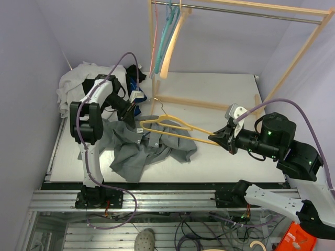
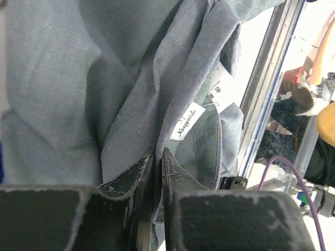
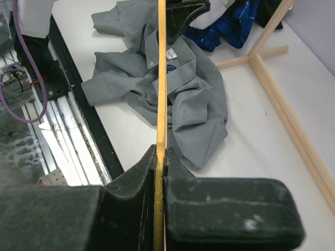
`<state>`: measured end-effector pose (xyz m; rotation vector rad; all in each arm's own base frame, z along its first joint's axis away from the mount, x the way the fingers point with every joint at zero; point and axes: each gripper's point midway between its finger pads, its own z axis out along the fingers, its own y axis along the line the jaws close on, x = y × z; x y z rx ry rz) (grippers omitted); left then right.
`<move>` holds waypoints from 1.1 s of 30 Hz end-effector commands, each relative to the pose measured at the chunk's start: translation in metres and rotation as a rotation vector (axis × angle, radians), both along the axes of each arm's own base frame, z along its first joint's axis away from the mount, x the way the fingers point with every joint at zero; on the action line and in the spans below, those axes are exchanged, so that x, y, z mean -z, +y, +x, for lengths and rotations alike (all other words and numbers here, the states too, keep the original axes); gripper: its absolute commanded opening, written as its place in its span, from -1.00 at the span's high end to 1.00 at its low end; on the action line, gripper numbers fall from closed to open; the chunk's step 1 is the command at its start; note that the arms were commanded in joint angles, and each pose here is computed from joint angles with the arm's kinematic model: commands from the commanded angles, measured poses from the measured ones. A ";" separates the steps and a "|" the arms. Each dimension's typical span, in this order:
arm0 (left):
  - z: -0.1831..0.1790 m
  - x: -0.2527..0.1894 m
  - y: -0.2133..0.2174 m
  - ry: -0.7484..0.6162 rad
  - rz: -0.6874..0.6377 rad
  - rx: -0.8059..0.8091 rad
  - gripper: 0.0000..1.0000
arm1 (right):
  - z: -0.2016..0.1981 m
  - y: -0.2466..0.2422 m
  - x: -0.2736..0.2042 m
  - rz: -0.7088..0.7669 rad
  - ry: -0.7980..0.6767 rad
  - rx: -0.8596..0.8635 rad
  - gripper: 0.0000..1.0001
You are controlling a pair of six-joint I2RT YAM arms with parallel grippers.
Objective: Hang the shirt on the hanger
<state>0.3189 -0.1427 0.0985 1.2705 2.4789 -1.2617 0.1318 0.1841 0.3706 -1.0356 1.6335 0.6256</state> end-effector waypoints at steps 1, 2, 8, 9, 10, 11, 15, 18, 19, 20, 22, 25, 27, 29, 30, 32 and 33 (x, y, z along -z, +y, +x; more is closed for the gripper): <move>0.013 -0.024 -0.001 -0.087 0.013 -0.005 0.65 | 0.000 0.002 0.006 -0.026 -0.008 -0.022 1.00; 0.015 -0.030 -0.002 -0.106 0.014 -0.008 0.67 | 0.002 0.002 0.008 -0.028 -0.015 -0.018 1.00; 0.022 -0.066 -0.007 -0.212 0.008 -0.020 0.75 | 0.014 0.006 0.006 -0.033 -0.080 -0.009 1.00; 0.020 -0.071 -0.010 -0.228 0.005 -0.013 0.75 | 0.016 0.008 0.005 -0.035 -0.090 -0.011 1.00; 0.019 -0.076 -0.012 -0.243 0.004 -0.006 0.76 | 0.017 0.010 0.005 -0.040 -0.098 -0.016 1.00; 0.016 -0.080 -0.015 -0.253 0.004 0.002 0.76 | 0.020 0.012 0.005 -0.046 -0.105 -0.021 1.00; 0.008 -0.087 -0.021 -0.274 0.013 0.026 0.76 | 0.030 0.022 0.006 -0.064 -0.133 -0.035 1.00; 0.006 -0.089 -0.022 -0.284 0.021 0.033 0.77 | 0.037 0.027 0.004 -0.073 -0.163 -0.037 1.00; 0.006 -0.090 -0.021 -0.287 0.023 0.034 0.77 | 0.040 0.028 0.004 -0.078 -0.172 -0.034 1.00; 0.006 -0.091 -0.022 -0.290 0.023 0.036 0.77 | 0.043 0.028 0.004 -0.084 -0.181 -0.029 1.00; 0.005 -0.093 -0.021 -0.299 0.023 0.038 0.77 | 0.048 0.029 0.002 -0.093 -0.201 -0.013 1.00; 0.004 -0.095 -0.022 -0.313 0.026 0.046 0.77 | 0.050 0.029 -0.005 -0.084 -0.227 -0.014 1.00; 0.004 -0.095 -0.021 -0.321 0.031 0.052 0.77 | 0.049 0.030 -0.011 -0.071 -0.235 -0.018 1.00; 0.005 -0.094 -0.021 -0.321 0.036 0.054 0.77 | 0.048 0.031 -0.016 -0.063 -0.239 -0.022 1.00; 0.006 -0.094 -0.021 -0.321 0.039 0.054 0.77 | 0.048 0.031 -0.018 -0.058 -0.240 -0.025 1.00; 0.007 -0.092 -0.020 -0.317 0.044 0.052 0.77 | 0.045 0.032 -0.026 -0.037 -0.244 -0.032 1.00; 0.008 -0.091 -0.021 -0.317 0.046 0.053 0.77 | 0.044 0.032 -0.029 -0.027 -0.248 -0.038 1.00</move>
